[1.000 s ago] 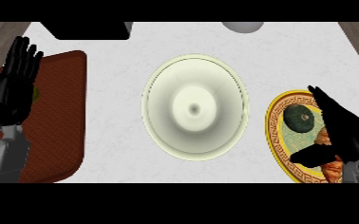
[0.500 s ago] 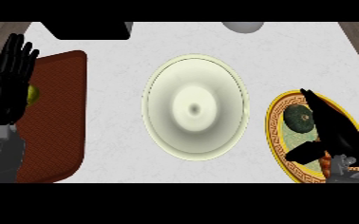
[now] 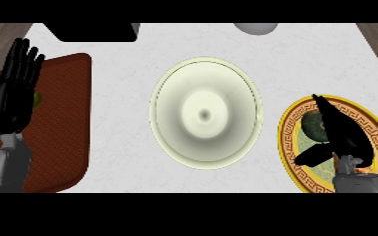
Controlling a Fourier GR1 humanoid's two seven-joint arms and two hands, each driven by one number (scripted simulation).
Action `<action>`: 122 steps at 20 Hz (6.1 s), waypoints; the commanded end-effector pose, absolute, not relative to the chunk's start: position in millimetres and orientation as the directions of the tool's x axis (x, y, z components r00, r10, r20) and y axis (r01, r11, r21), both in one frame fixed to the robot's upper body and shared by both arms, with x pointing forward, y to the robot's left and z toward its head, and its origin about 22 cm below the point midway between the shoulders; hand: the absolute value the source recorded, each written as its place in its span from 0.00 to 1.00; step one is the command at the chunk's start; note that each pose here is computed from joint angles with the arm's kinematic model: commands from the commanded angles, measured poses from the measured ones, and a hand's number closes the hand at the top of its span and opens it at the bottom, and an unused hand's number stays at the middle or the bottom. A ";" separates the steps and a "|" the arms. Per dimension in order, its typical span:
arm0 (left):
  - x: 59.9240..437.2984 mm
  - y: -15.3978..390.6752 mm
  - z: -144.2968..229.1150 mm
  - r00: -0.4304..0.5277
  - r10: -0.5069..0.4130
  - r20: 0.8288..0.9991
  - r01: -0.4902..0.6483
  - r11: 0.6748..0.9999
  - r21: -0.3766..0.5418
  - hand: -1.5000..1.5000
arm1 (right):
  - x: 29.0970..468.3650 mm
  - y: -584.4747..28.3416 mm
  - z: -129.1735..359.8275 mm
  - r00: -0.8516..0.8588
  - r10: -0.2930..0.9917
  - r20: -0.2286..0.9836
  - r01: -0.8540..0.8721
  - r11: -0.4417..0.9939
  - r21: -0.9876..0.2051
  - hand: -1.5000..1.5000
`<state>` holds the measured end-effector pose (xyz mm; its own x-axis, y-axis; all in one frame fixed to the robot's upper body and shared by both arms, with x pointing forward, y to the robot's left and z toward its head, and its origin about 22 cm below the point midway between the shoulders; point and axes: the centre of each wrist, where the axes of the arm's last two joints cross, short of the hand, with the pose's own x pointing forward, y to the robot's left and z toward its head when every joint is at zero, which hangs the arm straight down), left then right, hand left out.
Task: Pick the squash from the plate and place it in the bowl
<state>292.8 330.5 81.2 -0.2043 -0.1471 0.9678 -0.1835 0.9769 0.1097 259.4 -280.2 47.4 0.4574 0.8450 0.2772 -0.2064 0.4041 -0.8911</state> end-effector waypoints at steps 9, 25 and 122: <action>295.1 317.6 94.5 -0.205 -0.129 0.970 -0.179 0.980 0.092 0.50 | 271.8 -311.0 29.3 0.415 0.869 0.268 -0.130 0.348 -0.928 1.00; 282.0 335.9 81.6 -0.216 -0.169 0.962 -0.220 0.968 0.121 0.50 | 215.4 -415.9 66.0 0.200 0.974 0.104 -0.289 0.160 -0.944 1.00; 287.1 334.8 77.7 -0.205 -0.144 0.968 -0.151 0.982 0.114 0.50 | 285.4 -413.1 113.1 -0.109 0.307 0.945 0.292 0.919 -0.265 0.00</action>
